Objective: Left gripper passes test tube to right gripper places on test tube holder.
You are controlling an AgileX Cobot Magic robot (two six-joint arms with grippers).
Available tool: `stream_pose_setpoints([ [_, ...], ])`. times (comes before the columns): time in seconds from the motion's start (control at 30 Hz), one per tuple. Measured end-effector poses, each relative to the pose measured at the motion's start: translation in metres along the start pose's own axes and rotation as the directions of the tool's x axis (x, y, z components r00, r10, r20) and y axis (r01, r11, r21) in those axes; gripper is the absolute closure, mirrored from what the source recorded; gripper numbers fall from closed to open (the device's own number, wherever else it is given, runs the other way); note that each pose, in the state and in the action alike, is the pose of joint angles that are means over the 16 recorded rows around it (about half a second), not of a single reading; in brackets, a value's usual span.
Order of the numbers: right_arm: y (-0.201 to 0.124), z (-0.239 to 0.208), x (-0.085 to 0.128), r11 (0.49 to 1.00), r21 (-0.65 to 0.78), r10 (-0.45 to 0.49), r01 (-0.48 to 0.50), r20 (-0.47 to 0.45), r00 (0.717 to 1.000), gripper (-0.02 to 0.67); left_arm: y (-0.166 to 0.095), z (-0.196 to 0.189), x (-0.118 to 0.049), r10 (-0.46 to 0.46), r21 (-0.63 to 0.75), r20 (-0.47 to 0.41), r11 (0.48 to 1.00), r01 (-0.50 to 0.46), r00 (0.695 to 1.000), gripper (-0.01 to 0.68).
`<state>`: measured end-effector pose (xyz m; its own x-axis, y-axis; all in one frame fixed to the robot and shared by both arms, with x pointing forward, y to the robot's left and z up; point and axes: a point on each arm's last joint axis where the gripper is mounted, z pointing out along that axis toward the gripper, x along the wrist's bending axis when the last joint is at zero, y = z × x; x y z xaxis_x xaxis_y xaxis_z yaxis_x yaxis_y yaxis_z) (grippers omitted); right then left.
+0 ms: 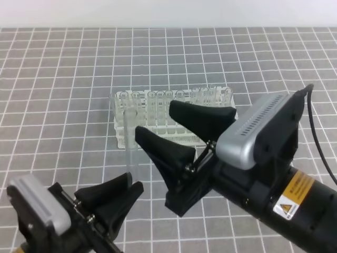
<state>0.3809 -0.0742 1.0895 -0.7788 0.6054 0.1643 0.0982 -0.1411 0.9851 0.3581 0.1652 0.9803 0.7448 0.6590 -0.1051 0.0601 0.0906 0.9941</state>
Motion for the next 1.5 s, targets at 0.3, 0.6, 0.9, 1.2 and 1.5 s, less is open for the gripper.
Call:
stream_pose_setpoints([
  [0.3, -0.009, 0.009, 0.003, 1.000, -0.015, 0.013, -0.014, -0.034, 0.999, 0.602, -0.020, -0.003, -0.001, -0.017, -0.011, 0.038, 1.000, 0.018, 0.999, 0.668],
  [0.6, -0.014, 0.013, 0.004, 1.000, -0.010, 0.029, -0.029, -0.043, 0.999, 0.602, -0.033, -0.001, -0.001, -0.043, 0.056, 0.046, 0.998, 0.040, 0.998, 0.667],
  [0.9, -0.007, 0.008, 0.004, 0.999, -0.030, 0.033, -0.034, -0.047, 0.998, 0.602, -0.028, -0.002, 0.001, -0.049, 0.013, 0.018, 0.999, 0.048, 0.999, 0.668],
  [1.2, -0.001, 0.005, 0.004, 0.998, -0.051, 0.034, -0.036, -0.051, 0.998, 0.599, -0.017, -0.005, 0.002, -0.056, -0.060, 0.006, 0.997, 0.056, 0.998, 0.670],
  [1.5, -0.009, 0.011, 0.004, 0.999, -0.040, 0.035, -0.037, -0.043, 0.998, 0.589, -0.015, -0.005, 0.000, -0.051, -0.066, 0.025, 0.996, 0.053, 0.998, 0.669],
])
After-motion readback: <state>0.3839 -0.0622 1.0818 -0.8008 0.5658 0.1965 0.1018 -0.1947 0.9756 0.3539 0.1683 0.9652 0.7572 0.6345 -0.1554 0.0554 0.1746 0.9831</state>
